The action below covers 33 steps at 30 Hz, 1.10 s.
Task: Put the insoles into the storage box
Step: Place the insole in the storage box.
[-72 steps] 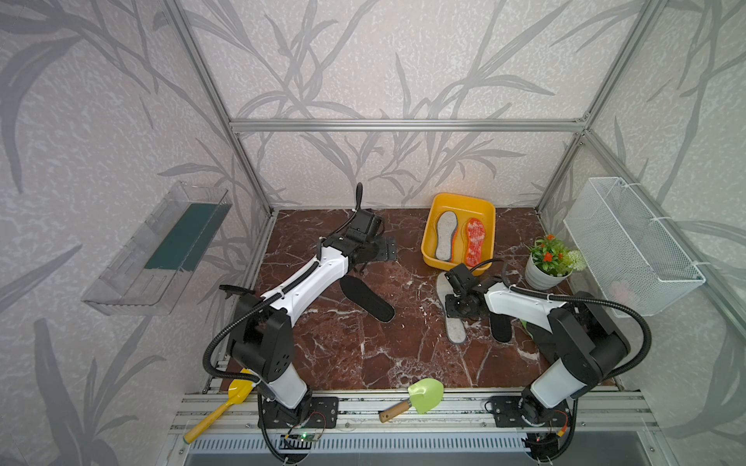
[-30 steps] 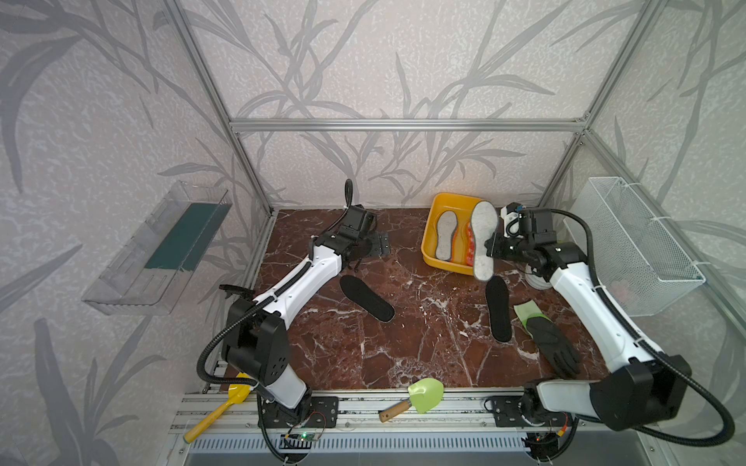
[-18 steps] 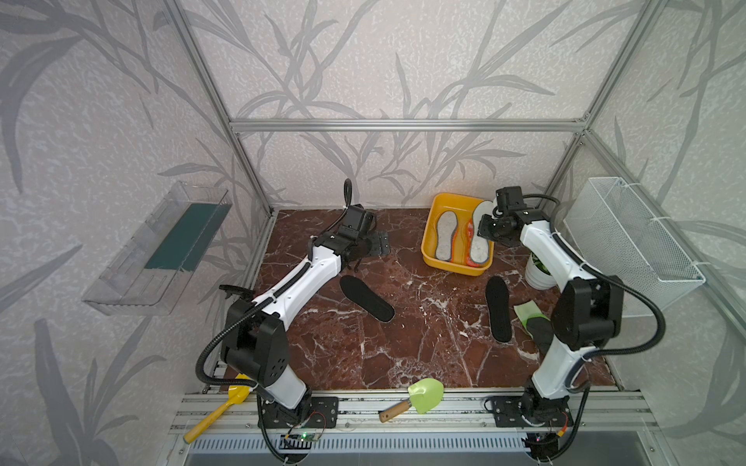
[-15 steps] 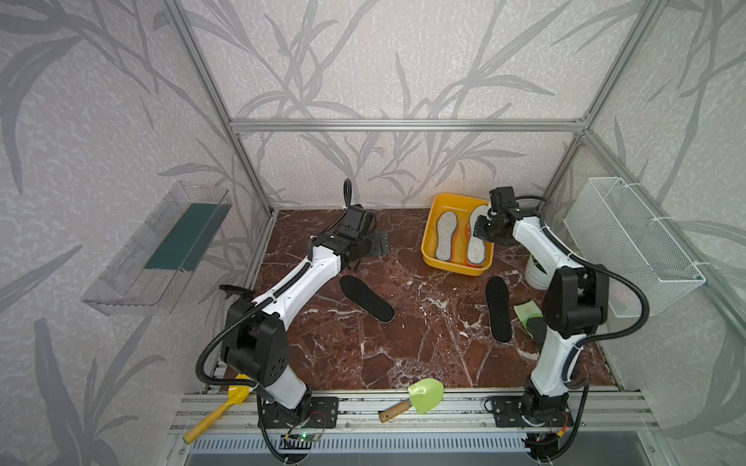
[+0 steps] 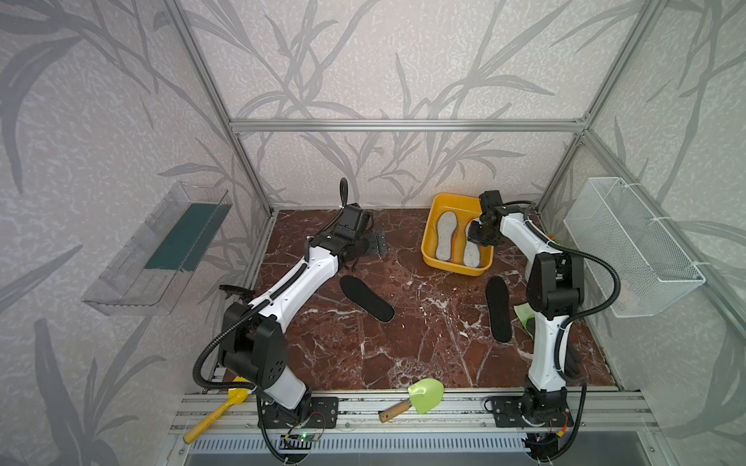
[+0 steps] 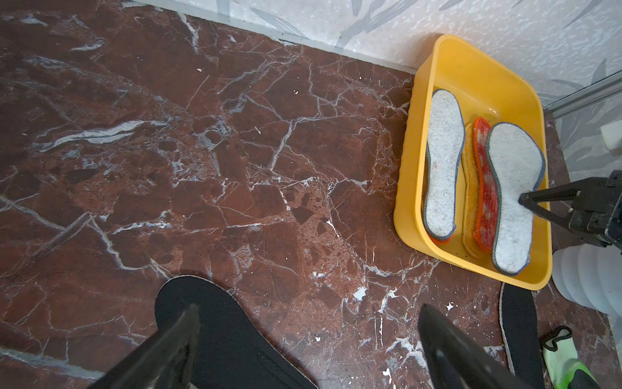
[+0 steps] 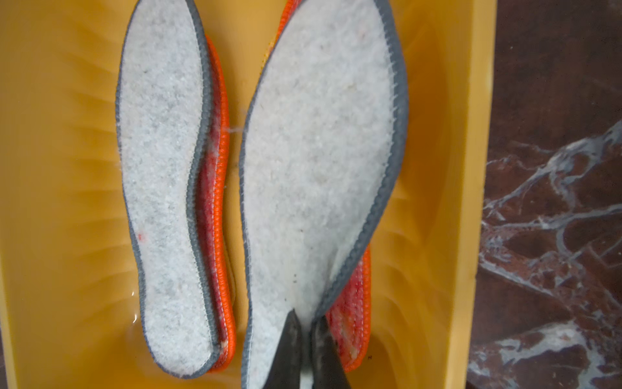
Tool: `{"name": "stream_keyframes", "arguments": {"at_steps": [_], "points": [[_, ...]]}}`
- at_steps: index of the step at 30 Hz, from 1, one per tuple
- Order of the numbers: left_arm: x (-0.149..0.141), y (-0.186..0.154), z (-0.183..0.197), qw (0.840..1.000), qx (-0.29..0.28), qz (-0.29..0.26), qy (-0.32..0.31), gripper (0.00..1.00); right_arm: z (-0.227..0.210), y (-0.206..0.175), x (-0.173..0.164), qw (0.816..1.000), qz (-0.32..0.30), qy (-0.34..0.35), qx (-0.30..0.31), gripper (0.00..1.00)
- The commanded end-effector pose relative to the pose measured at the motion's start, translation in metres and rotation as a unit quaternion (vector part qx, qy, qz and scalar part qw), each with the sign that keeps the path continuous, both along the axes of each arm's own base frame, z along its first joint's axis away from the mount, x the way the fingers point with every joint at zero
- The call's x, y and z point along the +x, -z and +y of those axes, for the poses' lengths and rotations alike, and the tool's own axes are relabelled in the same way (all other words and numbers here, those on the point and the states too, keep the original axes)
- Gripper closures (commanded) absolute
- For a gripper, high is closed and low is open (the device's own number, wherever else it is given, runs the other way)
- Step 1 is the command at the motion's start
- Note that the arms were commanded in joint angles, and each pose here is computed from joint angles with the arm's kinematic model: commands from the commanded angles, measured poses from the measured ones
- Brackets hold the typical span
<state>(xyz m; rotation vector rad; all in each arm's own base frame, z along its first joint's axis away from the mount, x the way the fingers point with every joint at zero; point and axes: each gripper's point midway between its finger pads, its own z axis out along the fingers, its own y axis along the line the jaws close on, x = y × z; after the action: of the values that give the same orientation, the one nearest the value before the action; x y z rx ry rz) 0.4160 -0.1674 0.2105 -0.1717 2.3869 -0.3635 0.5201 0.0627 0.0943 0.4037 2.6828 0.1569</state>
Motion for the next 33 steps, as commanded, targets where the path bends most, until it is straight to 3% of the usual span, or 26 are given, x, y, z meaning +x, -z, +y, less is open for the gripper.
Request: {"name": "stream_keyframes", "arguments": {"at_steps": [1,20,33], "points": [[-0.005,-0.007,0.007,1.0,0.0,-0.007,-0.007,0.01,-0.006,-0.001,0.002,1.0,0.005,0.011,-0.006,1.0],[-0.006,-0.008,0.012,1.0,0.002,-0.008,-0.011,0.01,-0.009,0.019,0.011,1.0,0.021,0.0,-0.011,0.99],[-0.01,-0.008,0.018,1.0,0.003,-0.011,-0.021,0.01,-0.015,0.009,0.018,1.0,0.014,-0.007,-0.022,0.99]]}}
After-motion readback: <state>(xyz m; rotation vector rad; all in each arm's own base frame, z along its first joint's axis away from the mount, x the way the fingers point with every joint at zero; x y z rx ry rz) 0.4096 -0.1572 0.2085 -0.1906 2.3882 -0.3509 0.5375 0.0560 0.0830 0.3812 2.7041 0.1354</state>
